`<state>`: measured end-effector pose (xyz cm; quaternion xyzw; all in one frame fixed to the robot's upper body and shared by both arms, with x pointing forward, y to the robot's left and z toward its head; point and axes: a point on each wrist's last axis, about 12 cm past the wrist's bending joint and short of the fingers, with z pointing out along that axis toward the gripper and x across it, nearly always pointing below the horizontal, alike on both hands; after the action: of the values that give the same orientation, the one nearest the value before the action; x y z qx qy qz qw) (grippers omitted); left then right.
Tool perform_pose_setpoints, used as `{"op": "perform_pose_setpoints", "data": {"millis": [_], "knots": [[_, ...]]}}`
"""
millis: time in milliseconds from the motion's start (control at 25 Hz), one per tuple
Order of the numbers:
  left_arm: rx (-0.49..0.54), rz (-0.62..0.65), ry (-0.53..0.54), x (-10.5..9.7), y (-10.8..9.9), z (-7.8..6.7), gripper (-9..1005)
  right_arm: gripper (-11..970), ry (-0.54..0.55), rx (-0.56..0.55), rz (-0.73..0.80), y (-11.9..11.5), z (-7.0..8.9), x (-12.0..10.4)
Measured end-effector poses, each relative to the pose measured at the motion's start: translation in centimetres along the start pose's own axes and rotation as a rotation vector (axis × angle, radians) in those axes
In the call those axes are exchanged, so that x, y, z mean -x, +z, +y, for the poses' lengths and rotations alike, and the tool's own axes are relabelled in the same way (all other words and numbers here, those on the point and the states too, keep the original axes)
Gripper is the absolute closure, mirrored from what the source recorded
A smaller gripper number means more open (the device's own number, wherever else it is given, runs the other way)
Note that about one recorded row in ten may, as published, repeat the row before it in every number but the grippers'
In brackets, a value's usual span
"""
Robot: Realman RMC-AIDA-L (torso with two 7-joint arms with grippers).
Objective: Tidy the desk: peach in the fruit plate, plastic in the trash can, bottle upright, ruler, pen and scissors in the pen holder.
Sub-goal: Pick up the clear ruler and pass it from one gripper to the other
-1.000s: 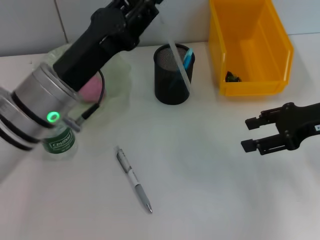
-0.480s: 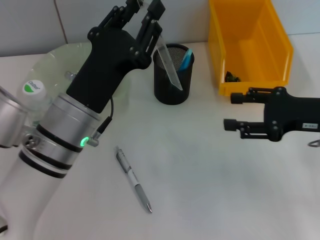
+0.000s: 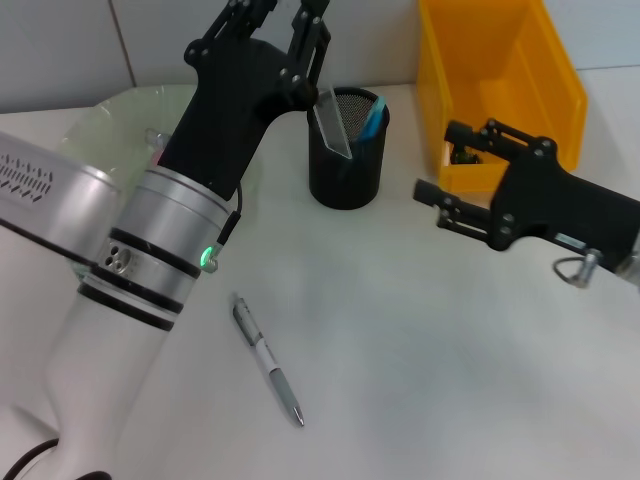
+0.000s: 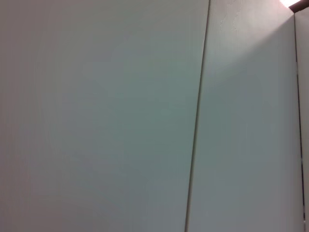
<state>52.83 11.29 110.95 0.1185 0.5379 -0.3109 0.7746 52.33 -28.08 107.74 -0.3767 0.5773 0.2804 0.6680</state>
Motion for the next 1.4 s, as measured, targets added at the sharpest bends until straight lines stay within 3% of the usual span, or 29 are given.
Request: {"op": "perform_pose_setpoints", "data": {"millis": [440, 720, 1400], "knots": [[0.032, -0.003, 0.083, 0.3, 0.6, -0.7, 605, 244, -0.120, -0.200, -0.176, 5.1, 2.0, -0.7], [0.043, -0.008, 0.087, 0.4, 0.9, -0.7, 605, 244, -0.107, -0.187, -0.210, 7.6, 2.5, -0.1], [0.033, -0.003, 0.119, 0.3, 1.4, -0.7, 606, 243, -0.068, -0.202, -0.260, 10.4, 2.4, 1.1]]}}
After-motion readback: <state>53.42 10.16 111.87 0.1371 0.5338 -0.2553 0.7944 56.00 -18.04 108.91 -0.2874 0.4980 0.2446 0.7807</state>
